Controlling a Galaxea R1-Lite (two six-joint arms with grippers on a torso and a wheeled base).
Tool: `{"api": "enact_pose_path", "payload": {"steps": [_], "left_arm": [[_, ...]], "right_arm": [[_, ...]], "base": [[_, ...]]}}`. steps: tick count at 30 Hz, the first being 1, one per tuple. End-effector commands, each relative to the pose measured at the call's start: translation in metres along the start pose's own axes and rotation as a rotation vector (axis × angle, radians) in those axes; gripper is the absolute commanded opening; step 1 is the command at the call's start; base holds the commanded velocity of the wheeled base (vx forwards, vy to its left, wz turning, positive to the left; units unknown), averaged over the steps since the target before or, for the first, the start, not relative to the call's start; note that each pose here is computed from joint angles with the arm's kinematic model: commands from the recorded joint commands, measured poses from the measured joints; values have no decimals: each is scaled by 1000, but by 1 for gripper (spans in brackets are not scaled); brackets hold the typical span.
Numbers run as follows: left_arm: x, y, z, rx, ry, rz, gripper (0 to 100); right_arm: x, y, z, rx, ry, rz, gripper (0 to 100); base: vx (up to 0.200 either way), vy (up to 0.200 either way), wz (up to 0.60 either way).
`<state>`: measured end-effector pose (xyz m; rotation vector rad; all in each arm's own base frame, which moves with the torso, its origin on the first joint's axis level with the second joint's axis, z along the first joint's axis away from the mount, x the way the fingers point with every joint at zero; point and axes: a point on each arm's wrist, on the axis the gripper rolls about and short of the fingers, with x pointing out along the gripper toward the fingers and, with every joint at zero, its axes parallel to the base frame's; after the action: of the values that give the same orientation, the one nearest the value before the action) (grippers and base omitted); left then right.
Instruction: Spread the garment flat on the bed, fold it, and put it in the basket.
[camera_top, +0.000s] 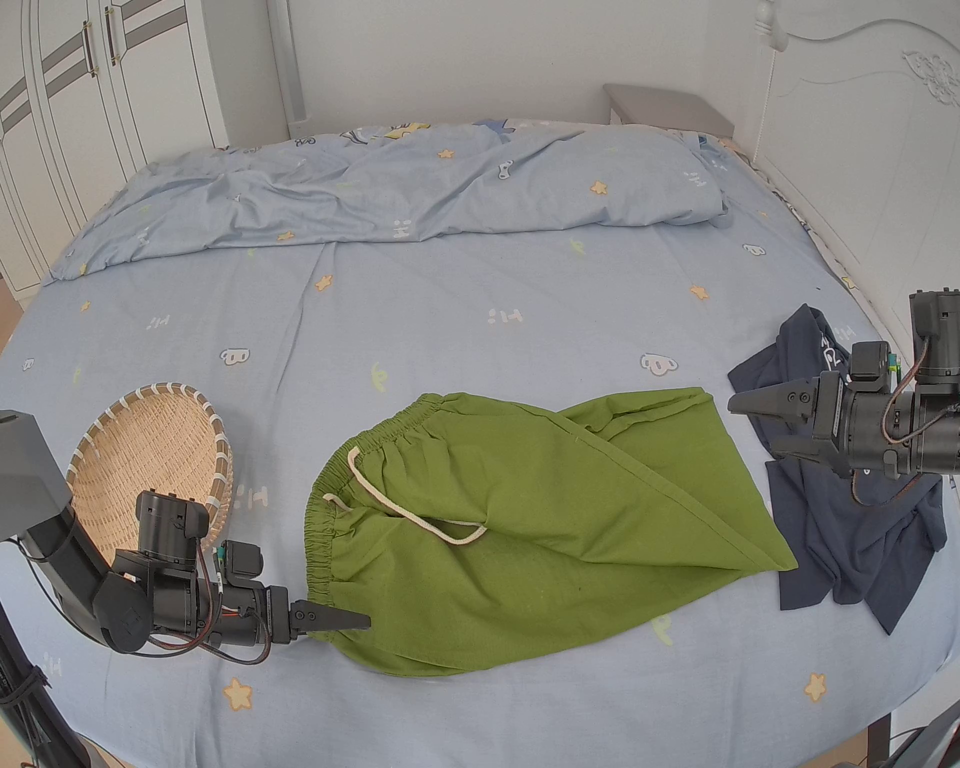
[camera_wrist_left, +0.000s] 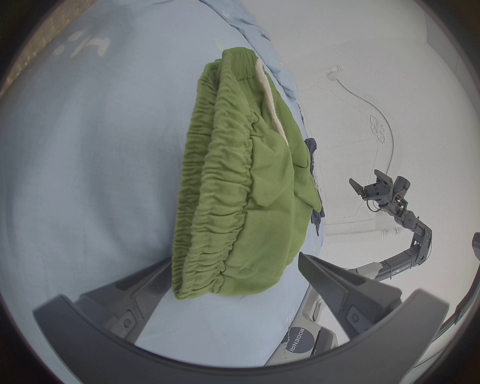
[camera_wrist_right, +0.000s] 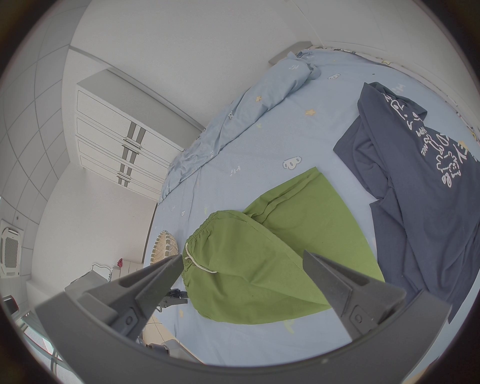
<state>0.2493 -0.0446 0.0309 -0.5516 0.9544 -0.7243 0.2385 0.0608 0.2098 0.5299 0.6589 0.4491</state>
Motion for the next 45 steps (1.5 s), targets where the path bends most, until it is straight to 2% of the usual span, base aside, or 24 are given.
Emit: {"api": "enact_pose_path", "payload": {"steps": [1,3,4,17,23,30,37,45], "left_arm": [[3,4,-3,-20,16,11,100],[2,5,-4,-23,15,12,100],[2,5,-3,-23,12,13,0],[-6,12,1,-38,-24,31,0],[-27,9,-11,-88,-54,50,0],[-59,3,-32,-161,-90,-25,0],[-68,2,-54,-206,-82,-17,0],[-73,5,-57,-230,-104,-3,0]], "right_arm": [[1,0,0,0,3,2,100],[1,0,0,0,3,0,100],[1,0,0,0,3,0,100],[1,-1,-1,2,7,0,100],[0,-2,-5,8,22,-5,100],[2,-20,-30,5,104,-60,100],[1,-44,-66,-7,220,-121,100],[1,-59,-95,-14,326,-154,100]], "base": [[0,0,0],[0,0,0],[0,0,0],[0,0,0],[0,0,0],[0,0,0],[0,0,0],[0,0,0]]}}
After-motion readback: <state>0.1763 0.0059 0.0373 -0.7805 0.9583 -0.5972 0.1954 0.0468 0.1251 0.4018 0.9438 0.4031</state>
